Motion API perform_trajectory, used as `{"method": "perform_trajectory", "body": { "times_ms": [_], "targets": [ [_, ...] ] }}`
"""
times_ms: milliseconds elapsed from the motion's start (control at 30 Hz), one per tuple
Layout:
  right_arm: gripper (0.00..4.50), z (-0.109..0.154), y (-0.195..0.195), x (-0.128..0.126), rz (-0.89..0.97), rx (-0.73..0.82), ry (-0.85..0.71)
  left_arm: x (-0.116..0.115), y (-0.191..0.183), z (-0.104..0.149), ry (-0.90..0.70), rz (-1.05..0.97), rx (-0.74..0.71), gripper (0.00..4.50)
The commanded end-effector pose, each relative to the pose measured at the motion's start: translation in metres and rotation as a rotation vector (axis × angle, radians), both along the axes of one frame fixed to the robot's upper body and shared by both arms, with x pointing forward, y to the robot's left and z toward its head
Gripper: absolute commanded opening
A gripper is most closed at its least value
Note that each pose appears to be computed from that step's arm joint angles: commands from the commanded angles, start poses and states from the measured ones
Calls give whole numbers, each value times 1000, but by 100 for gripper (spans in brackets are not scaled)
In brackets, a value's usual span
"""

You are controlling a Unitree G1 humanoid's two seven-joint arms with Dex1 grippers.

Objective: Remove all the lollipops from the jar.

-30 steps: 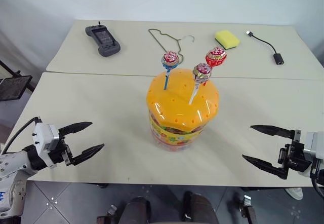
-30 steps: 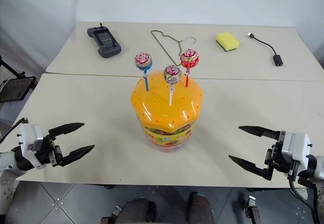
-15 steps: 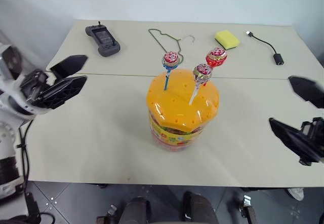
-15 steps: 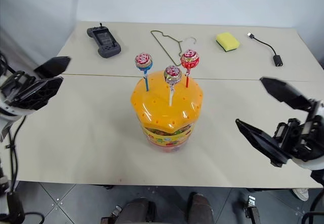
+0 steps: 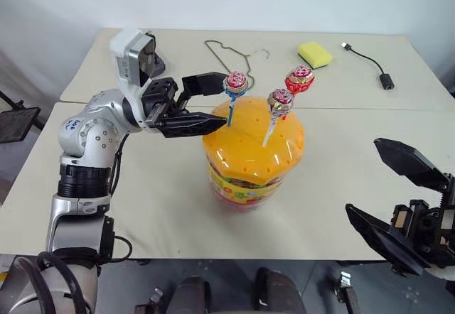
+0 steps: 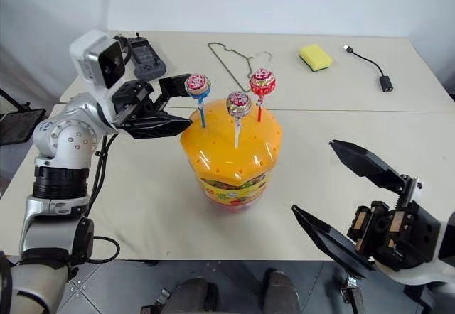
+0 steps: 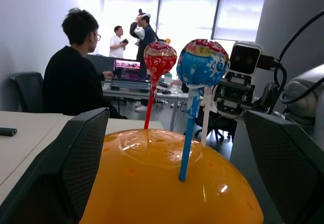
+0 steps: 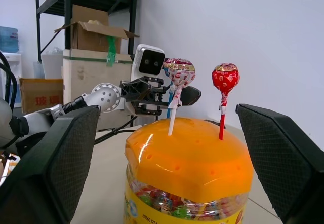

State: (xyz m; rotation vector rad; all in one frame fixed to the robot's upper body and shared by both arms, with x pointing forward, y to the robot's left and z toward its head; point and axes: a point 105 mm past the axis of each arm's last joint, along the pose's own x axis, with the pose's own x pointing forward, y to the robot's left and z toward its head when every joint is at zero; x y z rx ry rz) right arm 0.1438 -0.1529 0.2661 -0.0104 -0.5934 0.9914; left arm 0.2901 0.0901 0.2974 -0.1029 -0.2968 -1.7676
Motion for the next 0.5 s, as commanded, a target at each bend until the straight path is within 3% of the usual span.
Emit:
{"method": "perform_trajectory", "body": {
  "times_ms": [33,467,500],
  "targets": [
    [450,2,1,-13,-7,-3,-30,-4,-7,6,-21,-66,-6,397],
    [450,3,0,-13,-49,16,-42,-8,-19,19,-67,-111,-65,3],
    [450,3,-1,-13,-47,15,-43,-8,-17,23,-53,-115,-92,3]
  ]
}}
